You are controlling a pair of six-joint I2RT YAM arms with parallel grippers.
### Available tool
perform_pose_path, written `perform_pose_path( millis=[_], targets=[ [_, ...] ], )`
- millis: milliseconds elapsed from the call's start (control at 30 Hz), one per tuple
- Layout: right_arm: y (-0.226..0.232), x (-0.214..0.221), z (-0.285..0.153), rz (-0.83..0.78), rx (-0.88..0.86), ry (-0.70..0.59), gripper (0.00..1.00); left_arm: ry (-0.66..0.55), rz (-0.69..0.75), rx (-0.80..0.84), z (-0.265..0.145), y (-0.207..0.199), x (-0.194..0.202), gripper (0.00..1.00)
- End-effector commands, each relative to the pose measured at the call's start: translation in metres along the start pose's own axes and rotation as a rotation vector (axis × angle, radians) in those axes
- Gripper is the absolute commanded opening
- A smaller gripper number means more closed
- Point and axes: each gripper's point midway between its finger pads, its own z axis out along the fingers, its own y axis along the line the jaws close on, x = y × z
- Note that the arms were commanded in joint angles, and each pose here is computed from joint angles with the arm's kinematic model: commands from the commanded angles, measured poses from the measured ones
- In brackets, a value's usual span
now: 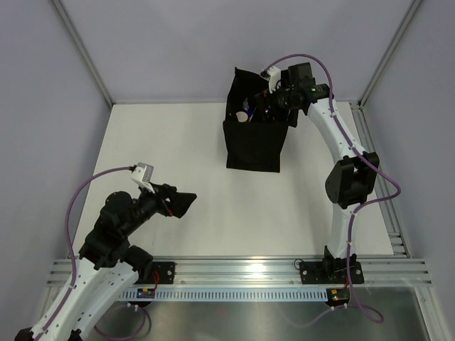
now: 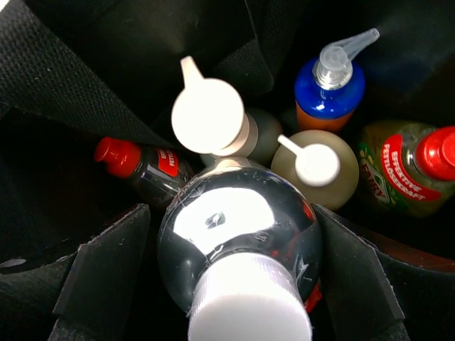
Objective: Place the personal care products into the canvas bag
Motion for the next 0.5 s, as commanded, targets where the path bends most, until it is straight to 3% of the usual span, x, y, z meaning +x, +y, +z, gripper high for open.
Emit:
perform_pose_path(
  millis=[0, 467],
  targets=[
    [0.029, -0.044, -0.042, -0.074, 0.009, -0.09, 0.99, -0.022, 0.014, 0.039, -0.002, -0.008, -0.006, 0.99],
    [0.034, -0.106, -0.143, -0.219, 0.28, -0.298, 0.99, -0.026, 0.036, 0.027, -0.008, -0.009, -0.012, 0.99]
  ],
)
